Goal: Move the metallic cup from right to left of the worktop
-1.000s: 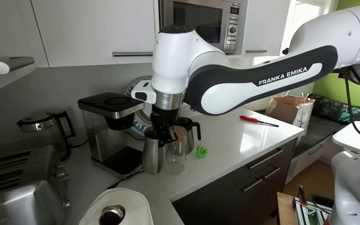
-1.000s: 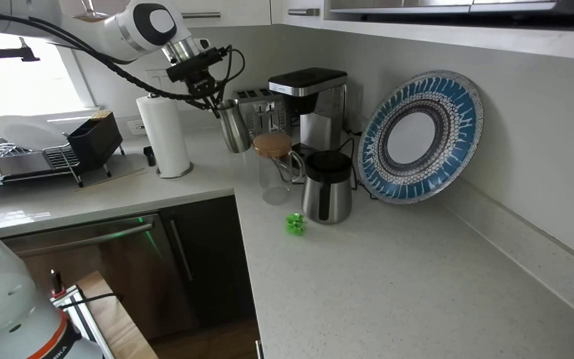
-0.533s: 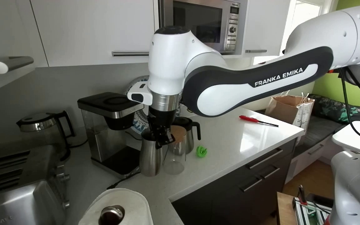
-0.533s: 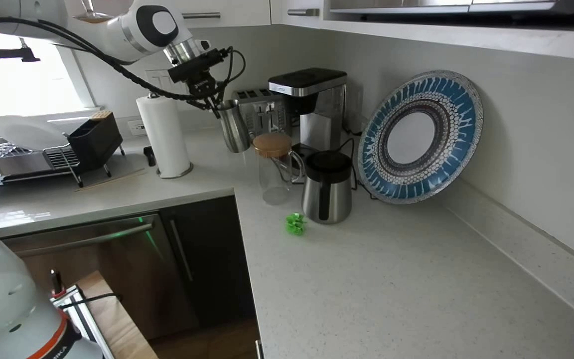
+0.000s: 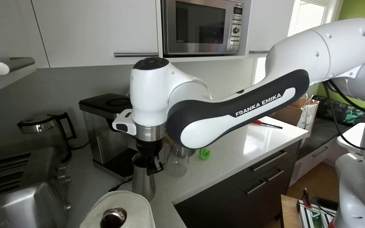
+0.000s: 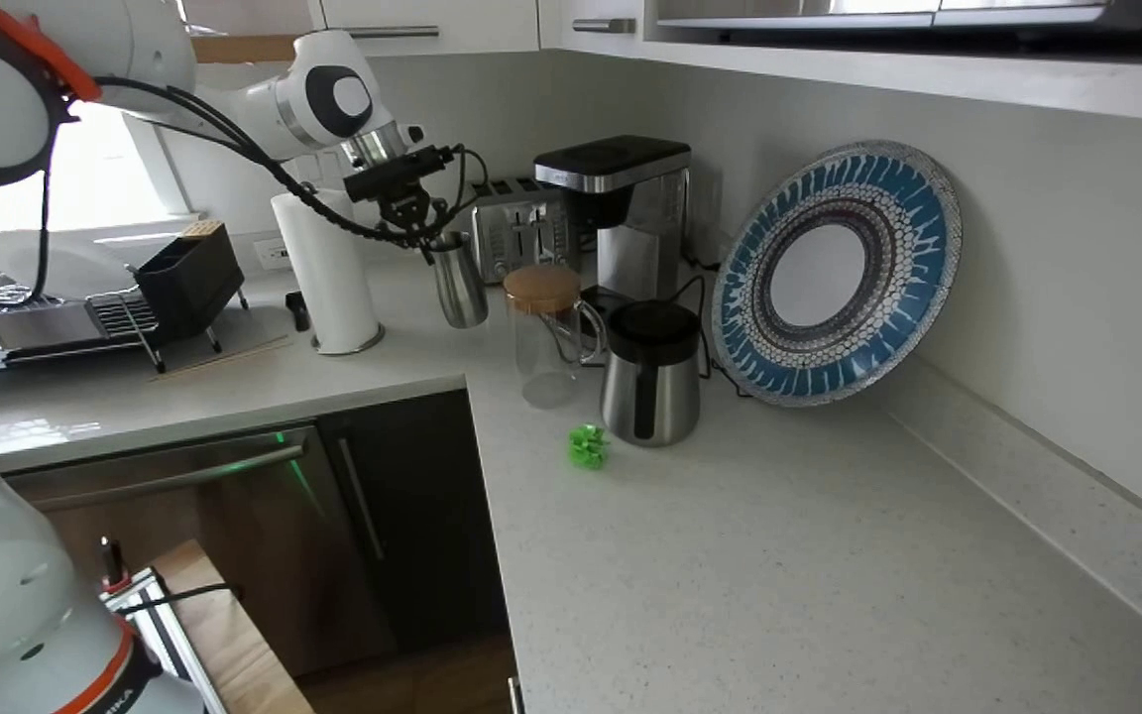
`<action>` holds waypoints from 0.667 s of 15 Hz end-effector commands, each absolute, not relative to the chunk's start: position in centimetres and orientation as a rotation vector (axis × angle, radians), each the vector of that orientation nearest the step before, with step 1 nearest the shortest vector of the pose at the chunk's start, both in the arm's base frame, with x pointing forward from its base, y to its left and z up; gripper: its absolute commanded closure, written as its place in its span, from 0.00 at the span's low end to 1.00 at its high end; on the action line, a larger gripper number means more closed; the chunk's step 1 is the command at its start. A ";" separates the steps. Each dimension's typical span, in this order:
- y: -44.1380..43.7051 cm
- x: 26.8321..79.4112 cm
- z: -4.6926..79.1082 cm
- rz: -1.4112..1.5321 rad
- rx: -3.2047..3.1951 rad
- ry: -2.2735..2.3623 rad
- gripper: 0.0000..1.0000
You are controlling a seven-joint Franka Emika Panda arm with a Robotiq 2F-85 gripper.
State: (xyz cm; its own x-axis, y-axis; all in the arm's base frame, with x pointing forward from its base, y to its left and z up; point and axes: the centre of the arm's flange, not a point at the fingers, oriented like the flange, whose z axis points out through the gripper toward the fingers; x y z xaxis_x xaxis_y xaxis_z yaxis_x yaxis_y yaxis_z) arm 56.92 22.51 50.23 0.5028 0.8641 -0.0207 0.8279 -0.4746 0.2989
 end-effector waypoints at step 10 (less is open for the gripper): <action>27.1 62.6 46.2 0.164 2.464 1.481 0.99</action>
